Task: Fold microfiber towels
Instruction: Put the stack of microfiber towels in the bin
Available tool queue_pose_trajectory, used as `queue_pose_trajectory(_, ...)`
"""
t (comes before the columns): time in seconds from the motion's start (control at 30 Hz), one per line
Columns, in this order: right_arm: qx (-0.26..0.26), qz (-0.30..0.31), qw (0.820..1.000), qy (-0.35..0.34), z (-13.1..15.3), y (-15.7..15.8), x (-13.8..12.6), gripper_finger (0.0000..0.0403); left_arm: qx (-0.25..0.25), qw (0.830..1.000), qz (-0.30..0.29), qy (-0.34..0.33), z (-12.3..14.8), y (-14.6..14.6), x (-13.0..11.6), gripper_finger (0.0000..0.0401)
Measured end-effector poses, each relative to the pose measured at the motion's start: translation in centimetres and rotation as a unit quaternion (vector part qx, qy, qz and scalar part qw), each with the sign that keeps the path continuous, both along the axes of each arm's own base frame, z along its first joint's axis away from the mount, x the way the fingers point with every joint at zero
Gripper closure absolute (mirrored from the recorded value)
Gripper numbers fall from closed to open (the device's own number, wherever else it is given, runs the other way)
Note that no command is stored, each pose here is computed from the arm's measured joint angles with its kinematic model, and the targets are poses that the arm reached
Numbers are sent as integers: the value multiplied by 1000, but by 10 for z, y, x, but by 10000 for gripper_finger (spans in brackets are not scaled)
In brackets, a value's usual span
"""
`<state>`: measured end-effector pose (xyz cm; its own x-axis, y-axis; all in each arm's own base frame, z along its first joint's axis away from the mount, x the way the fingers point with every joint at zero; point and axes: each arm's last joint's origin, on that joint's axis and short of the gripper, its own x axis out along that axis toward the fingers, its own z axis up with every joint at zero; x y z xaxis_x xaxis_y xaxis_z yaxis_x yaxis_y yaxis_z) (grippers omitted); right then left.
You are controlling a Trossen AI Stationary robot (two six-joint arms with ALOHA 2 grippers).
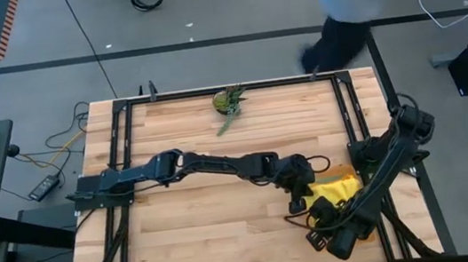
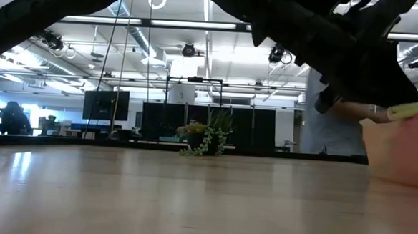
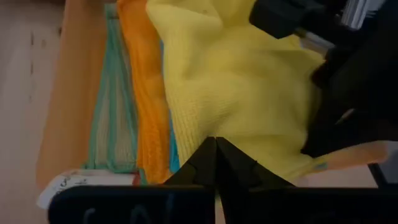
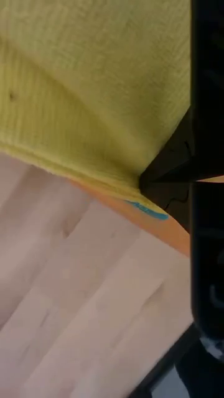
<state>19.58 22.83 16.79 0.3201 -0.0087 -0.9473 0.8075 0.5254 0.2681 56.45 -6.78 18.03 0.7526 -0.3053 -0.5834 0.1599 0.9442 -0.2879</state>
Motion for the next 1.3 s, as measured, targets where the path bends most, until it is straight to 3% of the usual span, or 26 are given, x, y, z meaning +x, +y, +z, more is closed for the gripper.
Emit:
queue_pose_trajectory(0.1, 14, 7, 1000, -14, 7, 0, 0, 402, 1, 1000, 0, 10, -9, 0, 1, 390)
queue_pose_trajectory(0.2, 31, 12, 999, -42, 33, -5, -4, 400, 3, 1000, 2, 15, -11, 1, 1, 395)
queue_pose_trajectory(0.3, 37, 11, 997, -64, 61, -15, -17, 400, 2, 1000, 6, 15, -11, 6, 1, 388)
queue_pose_trajectory(0.4, 29, 5, 998, -51, 70, -22, -33, 400, -3, 1000, 18, 16, -11, 15, 2, 379)
queue_pose_trajectory(0.6, 4, 12, 1000, -19, 36, -19, -36, 400, -15, 999, 37, 21, -11, 23, 3, 392)
queue_pose_trajectory(0.77, 31, 17, 999, -15, 4, -12, -29, 400, -12, 999, 36, 20, -11, 24, 3, 391)
queue_pose_trajectory(0.87, 45, 27, 999, -1, 4, -11, -30, 400, -7, 999, 34, 17, -8, 33, 3, 374)
queue_pose_trajectory(1.0, 71, 49, 996, -28, 35, -15, -33, 400, 3, 1000, 23, -9, 17, 51, -1, 360)
queue_pose_trajectory(1.13, 83, 64, 993, -61, 70, -29, -43, 400, -23, 998, -36, -52, 51, 61, -7, 356)
queue_pose_trajectory(1.23, 55, 56, 994, -82, 90, -47, -57, 400, -44, 995, -65, -55, 59, 51, -10, 358)
queue_pose_trajectory(1.3, 23, 14, 998, -57, 94, -65, -69, 400, -50, 995, -74, -52, 58, 37, -11, 362)
